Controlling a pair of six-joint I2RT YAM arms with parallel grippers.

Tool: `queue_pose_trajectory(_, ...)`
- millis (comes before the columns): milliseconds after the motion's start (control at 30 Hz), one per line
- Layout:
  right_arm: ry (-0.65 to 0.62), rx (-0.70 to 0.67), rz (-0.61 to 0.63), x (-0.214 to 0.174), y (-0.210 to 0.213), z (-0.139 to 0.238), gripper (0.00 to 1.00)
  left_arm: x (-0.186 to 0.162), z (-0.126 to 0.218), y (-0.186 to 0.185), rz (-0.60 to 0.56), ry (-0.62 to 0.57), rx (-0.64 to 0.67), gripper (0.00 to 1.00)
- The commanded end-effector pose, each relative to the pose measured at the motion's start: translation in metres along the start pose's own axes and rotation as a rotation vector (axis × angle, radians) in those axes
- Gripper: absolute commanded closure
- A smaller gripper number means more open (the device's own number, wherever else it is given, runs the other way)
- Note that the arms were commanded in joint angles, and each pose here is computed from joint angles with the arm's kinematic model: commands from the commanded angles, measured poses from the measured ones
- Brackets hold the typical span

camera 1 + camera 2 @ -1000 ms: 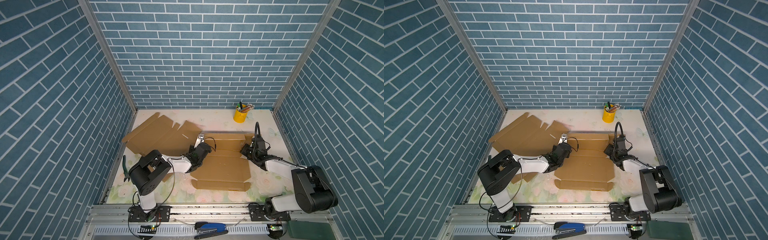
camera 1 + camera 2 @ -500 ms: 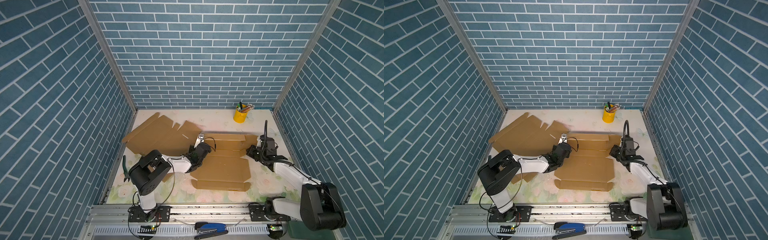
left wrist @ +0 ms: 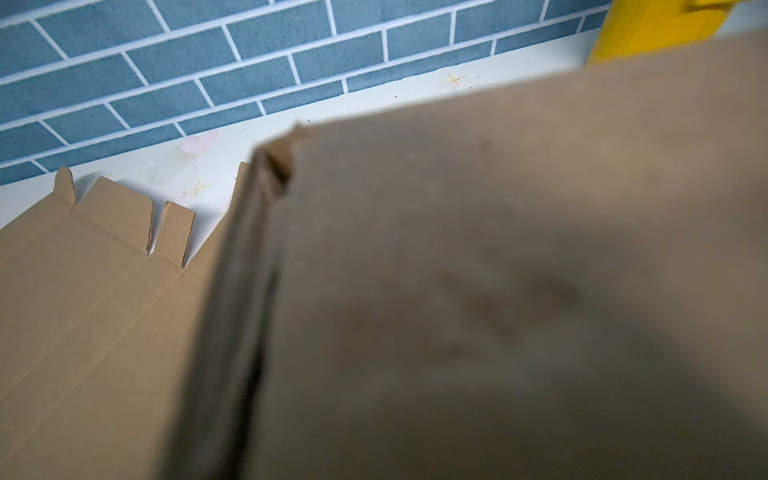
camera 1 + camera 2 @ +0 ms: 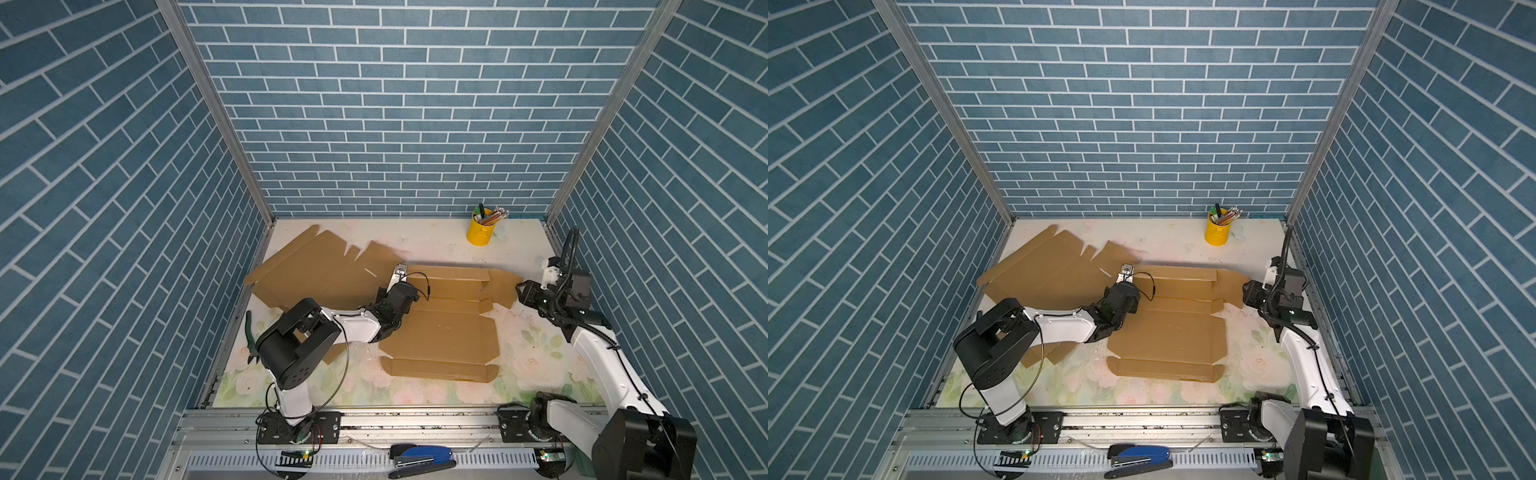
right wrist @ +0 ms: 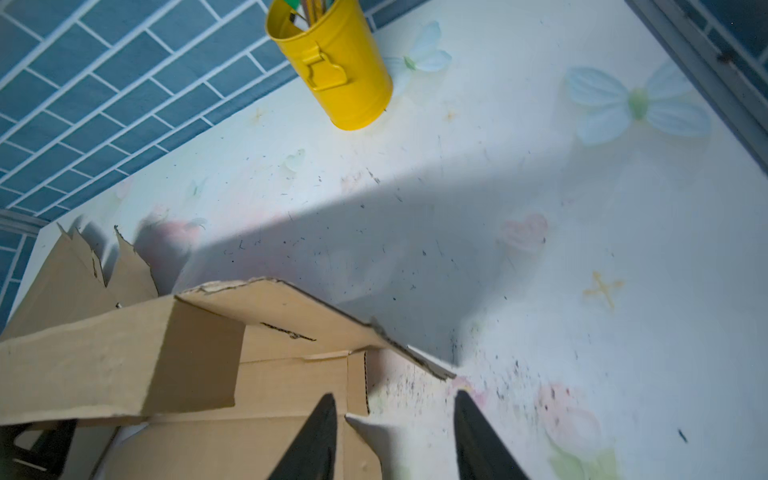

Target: Fold the paper box

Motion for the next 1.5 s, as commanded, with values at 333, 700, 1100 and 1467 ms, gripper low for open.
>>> queue_pose_trajectory(333, 0.018, 0.054, 0.260, -0.003, -0.004, -0.040, 0.53, -0.036, -0.006, 0.002, -0.121, 0.130, -0.008, 1.00)
queue_pose_trajectory(700, 0.056, 0.141, 0.328, -0.010, 0.005, -0.054, 0.56, -0.034, -0.009, -0.003, -0.120, 0.129, -0.025, 1.00)
queue_pose_trajectory(1100, 0.063, 0.220, 0.350, -0.021, 0.031, -0.042, 0.94, -0.035, -0.008, -0.001, -0.105, 0.128, -0.017, 1.00)
queue_pose_trajectory(1467, 0.075, 0.205, 0.305, -0.029, 0.054, -0.010, 1.00, -0.037, -0.004, 0.004, -0.094, 0.113, 0.033, 1.00)
Point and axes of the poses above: each gripper's point midway between its finger pads, its own z axis back along the fingers, its own y axis along the line the jaws close on, x = y × z, the point moved 2 cm from there along z, back along the fingers, and after that the axes turned 8 degrees about -z, right-handed, at the moved point
